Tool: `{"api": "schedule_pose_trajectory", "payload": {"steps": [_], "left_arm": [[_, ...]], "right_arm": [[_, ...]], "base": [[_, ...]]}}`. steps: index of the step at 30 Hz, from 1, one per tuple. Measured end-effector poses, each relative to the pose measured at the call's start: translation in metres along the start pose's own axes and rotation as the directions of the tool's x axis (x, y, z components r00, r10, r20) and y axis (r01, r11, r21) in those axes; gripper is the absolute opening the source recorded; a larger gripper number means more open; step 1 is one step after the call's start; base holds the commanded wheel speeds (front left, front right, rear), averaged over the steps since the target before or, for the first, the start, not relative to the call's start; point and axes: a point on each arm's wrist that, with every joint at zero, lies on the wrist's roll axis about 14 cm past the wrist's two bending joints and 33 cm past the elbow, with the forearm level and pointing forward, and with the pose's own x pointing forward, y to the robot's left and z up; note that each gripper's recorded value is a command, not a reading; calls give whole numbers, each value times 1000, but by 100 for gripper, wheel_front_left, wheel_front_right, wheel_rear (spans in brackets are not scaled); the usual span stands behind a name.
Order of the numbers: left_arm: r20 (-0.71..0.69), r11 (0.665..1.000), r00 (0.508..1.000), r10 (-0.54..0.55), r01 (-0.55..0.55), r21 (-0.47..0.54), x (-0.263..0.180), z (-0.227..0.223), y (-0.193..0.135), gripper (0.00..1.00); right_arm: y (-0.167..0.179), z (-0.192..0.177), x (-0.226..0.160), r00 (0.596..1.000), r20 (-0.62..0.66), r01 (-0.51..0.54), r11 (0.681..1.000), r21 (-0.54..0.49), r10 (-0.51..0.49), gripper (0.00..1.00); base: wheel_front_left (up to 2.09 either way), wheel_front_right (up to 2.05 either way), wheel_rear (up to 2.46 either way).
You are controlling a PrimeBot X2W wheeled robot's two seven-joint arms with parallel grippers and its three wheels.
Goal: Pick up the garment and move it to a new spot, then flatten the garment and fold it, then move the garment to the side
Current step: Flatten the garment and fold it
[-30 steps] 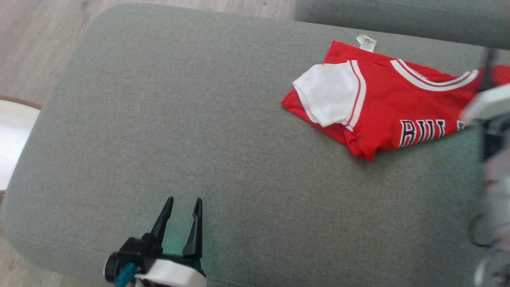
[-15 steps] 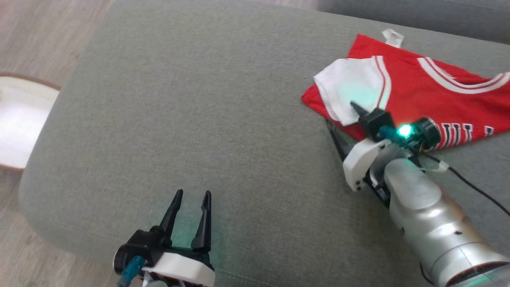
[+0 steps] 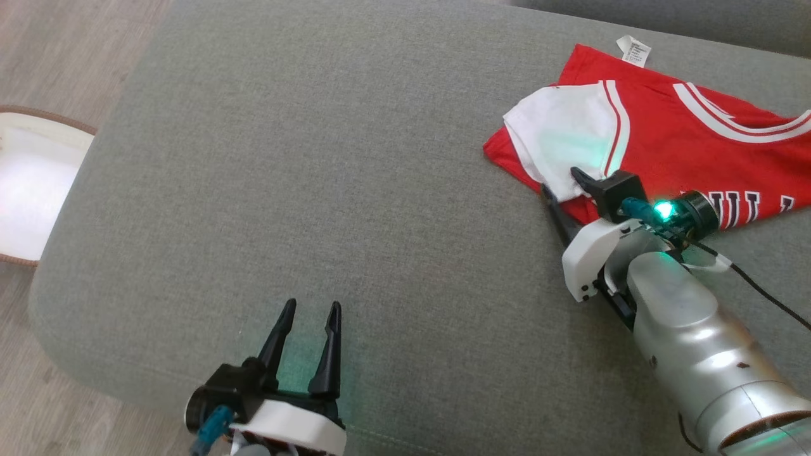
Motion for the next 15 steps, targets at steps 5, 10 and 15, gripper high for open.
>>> {"api": "schedule_pose_trajectory", "payload": {"steps": [5,10,15], "left_arm": [[18,1000,1000,-17,16,6,6,7,-4,100],[28,1000,999,-25,25,11,6,10,-6,100],[31,999,999,-31,31,17,4,10,-7,100]], "right_arm": [[-6,7,-1,999,29,24,998,50,-26,44],[-10,27,-1,995,91,37,996,83,-44,27],[-14,36,-7,989,128,58,990,132,-75,0]], "base": [[0,0,0],[0,0,0],[0,0,0]]}}
